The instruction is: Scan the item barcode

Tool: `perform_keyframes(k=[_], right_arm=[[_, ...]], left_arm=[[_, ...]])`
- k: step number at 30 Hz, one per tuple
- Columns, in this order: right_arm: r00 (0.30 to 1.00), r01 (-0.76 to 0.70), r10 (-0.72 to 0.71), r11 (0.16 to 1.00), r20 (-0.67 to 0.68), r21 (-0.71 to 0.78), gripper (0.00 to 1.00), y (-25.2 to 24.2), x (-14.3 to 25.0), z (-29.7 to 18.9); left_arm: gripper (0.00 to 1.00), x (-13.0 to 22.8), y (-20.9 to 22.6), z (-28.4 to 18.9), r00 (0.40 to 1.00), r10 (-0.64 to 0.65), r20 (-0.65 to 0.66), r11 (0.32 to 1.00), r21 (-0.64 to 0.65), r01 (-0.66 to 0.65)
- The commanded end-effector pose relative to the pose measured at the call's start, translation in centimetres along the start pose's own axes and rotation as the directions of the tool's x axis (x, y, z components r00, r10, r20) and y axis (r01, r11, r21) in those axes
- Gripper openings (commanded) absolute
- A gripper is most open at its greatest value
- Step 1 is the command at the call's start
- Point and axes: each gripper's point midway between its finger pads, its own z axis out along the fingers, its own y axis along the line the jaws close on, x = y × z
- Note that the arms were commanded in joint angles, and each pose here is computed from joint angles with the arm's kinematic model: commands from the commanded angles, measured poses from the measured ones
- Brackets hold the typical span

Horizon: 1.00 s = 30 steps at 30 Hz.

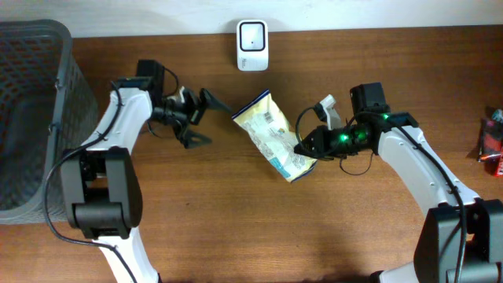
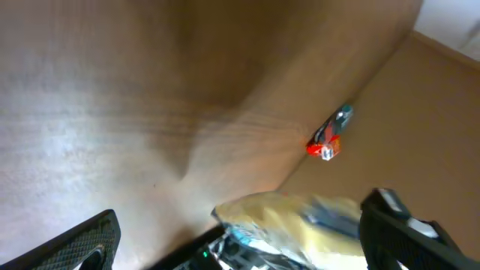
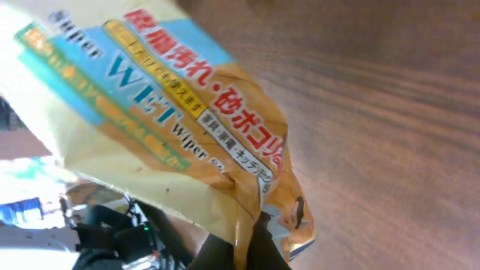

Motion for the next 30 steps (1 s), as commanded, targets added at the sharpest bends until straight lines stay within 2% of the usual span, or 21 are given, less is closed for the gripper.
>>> perform_keyframes(k=[1, 3, 8, 9, 13, 17, 21, 23, 27, 28, 29, 30], right_arm=[[0.997, -0.082, 0.082, 0.996, -0.004, -0.041, 0.04, 0.9, 0.0, -0.3], [0.978, -0.21, 0.21, 0.978, 0.013, 0.005, 0.04, 0.1, -0.3, -0.2], [0.949, -0.31, 0.3, 0.942, 0.093, 0.129, 0.05, -2.6, -1.2, -0.2], [0.942, -0.33, 0.315, 0.929, 0.111, 0.165, 0.09, -3.5, -1.3, -0.3], [0.928, -0.373, 0.36, 0.907, 0.099, 0.195, 0.1, -5.0, -1.0, 0.6], [0.904, -0.425, 0.426, 0.891, 0.027, 0.162, 0.12, -5.6, -0.2, 2.3], [0.901, -0.434, 0.418, 0.859, 0.117, 0.273, 0.16, -8.7, -1.0, 0.9], [0.889, -0.457, 0.422, 0.818, 0.175, 0.349, 0.23, -10.3, -1.5, -0.8], [0.918, -0.396, 0.362, 0.798, 0.163, 0.454, 0.5, -10.6, -2.1, -4.2], [0.929, -0.367, 0.34, 0.803, 0.145, 0.47, 0.54, -10.1, -2.2, -4.9], [0.94, -0.337, 0.319, 0.812, 0.122, 0.476, 0.55, -9.3, -2.4, -5.4], [0.942, -0.329, 0.316, 0.814, 0.111, 0.479, 0.55, -8.7, -2.4, -5.6]], left_arm=[[1.0, -1.6, -3.0, -3.6, 0.965, 0.219, 0.142, 0.976, -0.031, -0.217], [1.0, -1.8, -3.9, -5.3, 0.917, 0.335, 0.219, 0.942, -0.114, -0.317], [1.0, -1.4, -4.1, -6.9, 0.85, 0.447, 0.28, 0.886, -0.267, -0.378], [1.0, -1.3, -4.0, -6.8, 0.843, 0.464, 0.272, 0.875, -0.287, -0.389], [1.0, -0.5, -3.5, -6.1, 0.843, 0.484, 0.236, 0.857, -0.322, -0.402], [1.0, -0.4, -3.4, -5.7, 0.837, 0.497, 0.228, 0.844, -0.352, -0.405], [1.0, 0.0, -3.3, -5.0, 0.831, 0.514, 0.214, 0.825, -0.389, -0.41], [1.0, 0.4, -3.4, -4.5, 0.821, 0.537, 0.193, 0.807, -0.399, -0.434], [0.98, 1.7, -3.8, -2.9, 0.791, 0.597, 0.13, 0.76, -0.407, -0.507], [0.87, 2.3, -4.0, -2.1, 0.787, 0.607, 0.112, 0.751, -0.406, -0.522], [0.59, 2.9, -4.3, -1.5, 0.781, 0.617, 0.098, 0.741, -0.404, -0.536], [0.47, 3.3, -4.5, -1.0, 0.773, 0.629, 0.086, 0.731, -0.404, -0.55]])
